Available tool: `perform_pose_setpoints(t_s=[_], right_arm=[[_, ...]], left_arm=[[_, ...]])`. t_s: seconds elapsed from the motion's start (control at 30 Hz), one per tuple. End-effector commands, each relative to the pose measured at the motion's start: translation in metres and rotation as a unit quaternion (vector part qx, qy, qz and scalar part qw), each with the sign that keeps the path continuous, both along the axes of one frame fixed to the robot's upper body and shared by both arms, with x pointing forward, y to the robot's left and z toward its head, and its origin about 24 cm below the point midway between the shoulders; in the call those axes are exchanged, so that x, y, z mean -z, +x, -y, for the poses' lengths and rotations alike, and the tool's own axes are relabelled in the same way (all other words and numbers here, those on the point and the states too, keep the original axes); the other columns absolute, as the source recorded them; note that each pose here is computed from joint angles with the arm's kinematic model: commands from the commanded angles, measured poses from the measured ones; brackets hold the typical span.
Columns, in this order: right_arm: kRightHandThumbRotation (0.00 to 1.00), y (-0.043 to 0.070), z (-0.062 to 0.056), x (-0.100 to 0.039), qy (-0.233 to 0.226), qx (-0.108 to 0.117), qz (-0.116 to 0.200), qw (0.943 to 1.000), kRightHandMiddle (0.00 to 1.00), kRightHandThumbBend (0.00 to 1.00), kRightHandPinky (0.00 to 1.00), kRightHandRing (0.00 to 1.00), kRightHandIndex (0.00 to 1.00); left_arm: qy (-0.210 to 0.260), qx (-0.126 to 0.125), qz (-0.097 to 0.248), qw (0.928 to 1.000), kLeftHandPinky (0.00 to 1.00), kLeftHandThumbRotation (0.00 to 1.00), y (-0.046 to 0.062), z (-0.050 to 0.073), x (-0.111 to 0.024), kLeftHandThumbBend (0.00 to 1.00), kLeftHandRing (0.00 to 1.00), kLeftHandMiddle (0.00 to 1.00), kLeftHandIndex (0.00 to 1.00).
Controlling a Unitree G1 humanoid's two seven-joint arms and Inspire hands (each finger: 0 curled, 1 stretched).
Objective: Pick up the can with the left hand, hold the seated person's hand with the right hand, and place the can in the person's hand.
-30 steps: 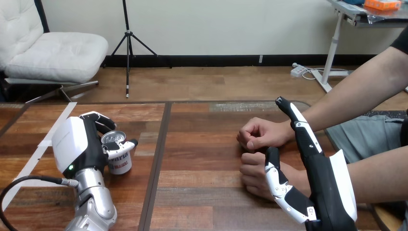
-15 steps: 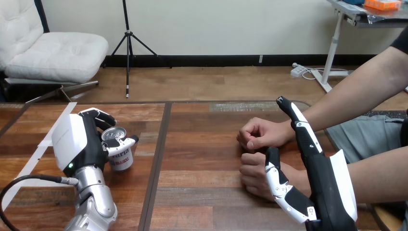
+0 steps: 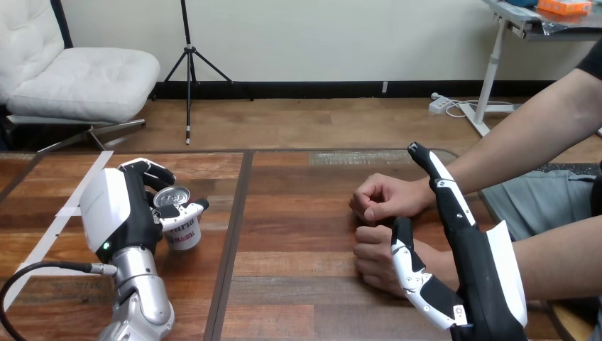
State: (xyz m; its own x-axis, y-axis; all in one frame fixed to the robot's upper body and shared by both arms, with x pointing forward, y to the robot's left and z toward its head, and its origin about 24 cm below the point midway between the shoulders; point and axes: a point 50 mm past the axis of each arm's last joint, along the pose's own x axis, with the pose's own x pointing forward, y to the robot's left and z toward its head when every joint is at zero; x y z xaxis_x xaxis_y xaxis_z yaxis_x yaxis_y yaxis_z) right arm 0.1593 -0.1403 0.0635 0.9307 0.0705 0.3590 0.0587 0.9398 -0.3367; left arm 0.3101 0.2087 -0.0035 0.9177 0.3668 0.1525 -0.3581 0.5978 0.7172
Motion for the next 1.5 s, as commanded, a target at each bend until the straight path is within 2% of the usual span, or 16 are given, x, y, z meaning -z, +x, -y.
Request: perform_pose_setpoints(t_s=[0.0, 0.37, 0.63, 0.83, 0.93, 1.03, 1.07, 1.1, 1.13, 1.17, 1.23, 1.27, 1.33, 1.37, 1.43, 1.47], right_arm=[[0.00, 0.008, 0.002, -0.015, 0.000, 0.001, 0.046, 0.9989, 0.95, 0.00, 1.00, 0.98, 0.93], [0.00, 0.008, 0.003, -0.015, 0.005, 0.007, 0.047, 0.9989, 0.95, 0.04, 1.00, 0.97, 0.93], [0.00, 0.010, 0.007, -0.018, -0.004, 0.015, 0.046, 0.9988, 0.95, 0.12, 1.00, 0.97, 0.93], [0.00, 0.010, 0.013, -0.025, -0.072, 0.019, 0.052, 0.9959, 0.94, 0.23, 1.00, 0.96, 0.93], [0.00, 0.011, 0.017, -0.031, -0.114, 0.019, 0.057, 0.9917, 0.94, 0.30, 1.00, 0.96, 0.93], [0.00, 0.011, 0.023, -0.037, -0.166, 0.020, 0.061, 0.9841, 0.94, 0.39, 0.99, 0.96, 0.92], [0.00, 0.011, 0.026, -0.041, -0.193, 0.021, 0.064, 0.9788, 0.94, 0.42, 0.98, 0.95, 0.92], [0.00, 0.011, 0.027, -0.043, -0.210, 0.021, 0.067, 0.9751, 0.94, 0.51, 0.96, 0.94, 0.90], [0.00, 0.011, 0.028, -0.045, -0.222, 0.022, 0.068, 0.9724, 0.93, 0.54, 0.95, 0.94, 0.90], [0.00, 0.011, 0.031, -0.048, -0.247, 0.023, 0.070, 0.9663, 0.93, 0.56, 0.95, 0.93, 0.90], [0.00, 0.011, 0.034, -0.051, -0.271, 0.024, 0.072, 0.9595, 0.92, 0.63, 0.93, 0.92, 0.88], [0.00, 0.012, 0.038, -0.053, -0.291, 0.025, 0.074, 0.9536, 0.92, 0.66, 0.92, 0.92, 0.88], [0.00, 0.012, 0.041, -0.056, -0.310, 0.024, 0.076, 0.9474, 0.90, 0.73, 0.90, 0.90, 0.86], [0.00, 0.013, 0.044, -0.058, -0.327, 0.026, 0.074, 0.9418, 0.90, 0.75, 0.90, 0.90, 0.86], [0.00, 0.013, 0.047, -0.060, -0.344, 0.028, 0.071, 0.9360, 0.88, 0.83, 0.87, 0.88, 0.84], [0.00, 0.014, 0.050, -0.063, -0.359, 0.030, 0.068, 0.9303, 0.88, 0.84, 0.87, 0.88, 0.83]], left_arm=[[-0.014, 0.021, 0.063, 0.9977, 0.38, 0.00, 0.013, 0.009, -0.024, 0.73, 0.43, 0.47, 0.46], [-0.018, 0.032, 0.080, 0.9961, 0.39, 0.00, 0.009, 0.012, -0.026, 0.74, 0.43, 0.47, 0.45], [-0.026, 0.040, 0.094, 0.9944, 0.38, 0.00, 0.007, 0.015, -0.028, 0.74, 0.42, 0.46, 0.45], [-0.036, 0.048, 0.107, 0.9925, 0.37, 0.00, 0.005, 0.018, -0.030, 0.74, 0.41, 0.45, 0.45], [-0.041, 0.052, 0.114, 0.9913, 0.37, 0.00, 0.004, 0.020, -0.032, 0.74, 0.41, 0.45, 0.45], [-0.042, 0.054, 0.117, 0.9908, 0.37, 0.00, 0.004, 0.021, -0.032, 0.75, 0.41, 0.45, 0.44], [-0.044, 0.054, 0.118, 0.9906, 0.37, 0.00, 0.003, 0.022, -0.033, 0.75, 0.41, 0.45, 0.44], [-0.044, 0.054, 0.118, 0.9905, 0.37, 0.00, 0.003, 0.022, -0.033, 0.75, 0.41, 0.45, 0.44], [-0.045, 0.054, 0.118, 0.9905, 0.37, 0.00, 0.003, 0.022, -0.033, 0.75, 0.41, 0.45, 0.44], [-0.046, 0.055, 0.118, 0.9904, 0.37, 0.00, 0.003, 0.023, -0.033, 0.75, 0.41, 0.45, 0.44], [-0.046, 0.055, 0.119, 0.9903, 0.37, 0.00, 0.002, 0.023, -0.033, 0.75, 0.41, 0.45, 0.44], [-0.047, 0.056, 0.119, 0.9902, 0.37, 0.00, 0.002, 0.023, -0.033, 0.75, 0.41, 0.45, 0.44], [-0.048, 0.056, 0.119, 0.9902, 0.37, 0.00, 0.002, 0.024, -0.033, 0.75, 0.41, 0.45, 0.44], [-0.047, 0.056, 0.119, 0.9902, 0.37, 0.00, 0.002, 0.024, -0.033, 0.75, 0.41, 0.45, 0.44], [-0.047, 0.056, 0.119, 0.9902, 0.37, 0.00, 0.002, 0.025, -0.032, 0.75, 0.41, 0.45, 0.45], [-0.049, 0.056, 0.119, 0.9900, 0.37, 0.00, 0.001, 0.025, -0.032, 0.76, 0.41, 0.45, 0.45]])
